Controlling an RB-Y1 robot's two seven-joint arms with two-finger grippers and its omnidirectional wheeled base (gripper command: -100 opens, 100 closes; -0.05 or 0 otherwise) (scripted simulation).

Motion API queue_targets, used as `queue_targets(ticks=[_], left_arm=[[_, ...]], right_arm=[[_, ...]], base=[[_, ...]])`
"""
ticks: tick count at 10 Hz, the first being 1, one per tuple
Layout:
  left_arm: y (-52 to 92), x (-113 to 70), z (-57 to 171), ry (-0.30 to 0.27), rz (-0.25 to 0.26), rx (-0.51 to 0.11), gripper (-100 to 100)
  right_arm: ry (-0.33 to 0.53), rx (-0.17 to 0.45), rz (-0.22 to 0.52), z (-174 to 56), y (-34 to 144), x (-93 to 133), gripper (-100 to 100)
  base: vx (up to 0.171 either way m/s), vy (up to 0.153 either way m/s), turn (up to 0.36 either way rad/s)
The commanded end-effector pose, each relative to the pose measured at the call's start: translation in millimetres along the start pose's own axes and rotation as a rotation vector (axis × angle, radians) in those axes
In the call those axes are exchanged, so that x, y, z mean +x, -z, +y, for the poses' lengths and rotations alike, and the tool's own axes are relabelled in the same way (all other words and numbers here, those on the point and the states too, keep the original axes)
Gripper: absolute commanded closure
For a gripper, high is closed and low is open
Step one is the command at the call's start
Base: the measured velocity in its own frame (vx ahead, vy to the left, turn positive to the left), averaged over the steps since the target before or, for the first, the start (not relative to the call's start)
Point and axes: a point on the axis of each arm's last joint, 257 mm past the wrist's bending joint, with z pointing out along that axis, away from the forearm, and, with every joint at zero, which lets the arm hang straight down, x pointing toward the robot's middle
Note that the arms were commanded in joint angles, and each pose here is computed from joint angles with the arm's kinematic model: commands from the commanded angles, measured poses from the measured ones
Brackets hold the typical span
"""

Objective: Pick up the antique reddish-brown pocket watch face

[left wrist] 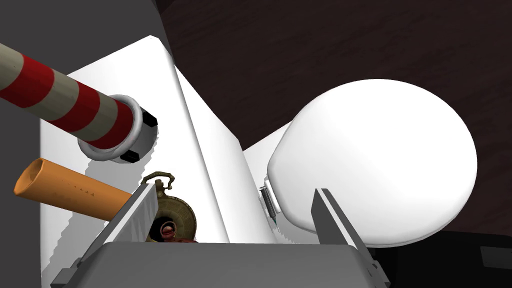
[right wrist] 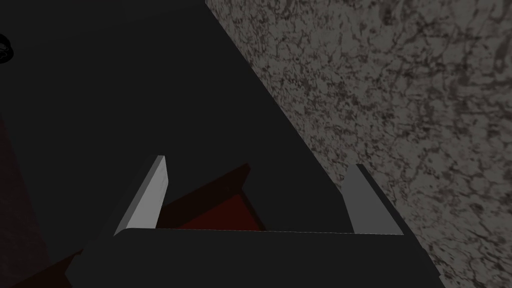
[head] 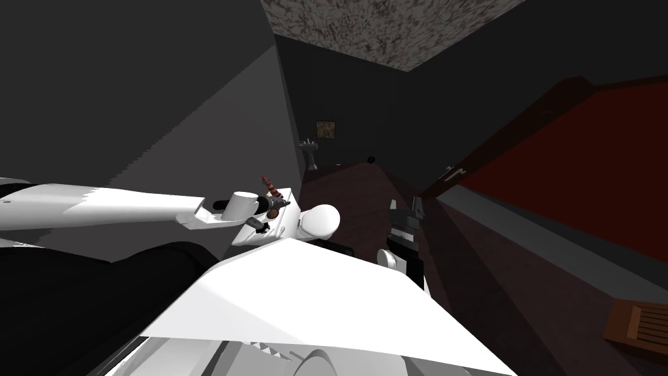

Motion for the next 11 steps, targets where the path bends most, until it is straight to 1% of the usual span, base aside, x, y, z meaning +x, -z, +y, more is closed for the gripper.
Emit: queue_targets(ticks=[1,8,9,11], left_arm=[[-0.9,1.1,-1,0.002,0.001,0.001,-100],[-0.9,1.1,-1,0.002,0.001,0.001,-100],[-5.5,6.8,-8,0.012,0.023,-0.001,-100],[-7.7,9.3,-12,0.016,0.033,-0.002,-100]], right_arm=[[0.0,0.0,0.0,0,0.0,0,0],[0.0,0.0,0.0,0,0.0,0,0],[0.0,0.0,0.0,0,0.0,0,0],[0.0,0.0,0.0,0,0.0,0,0]], base=[[-0.006,0.034,-0.021],[0.001,-0.001,0.004],[-0.008,-0.018,-0.032],[-0.005,-0.017,-0.021]])
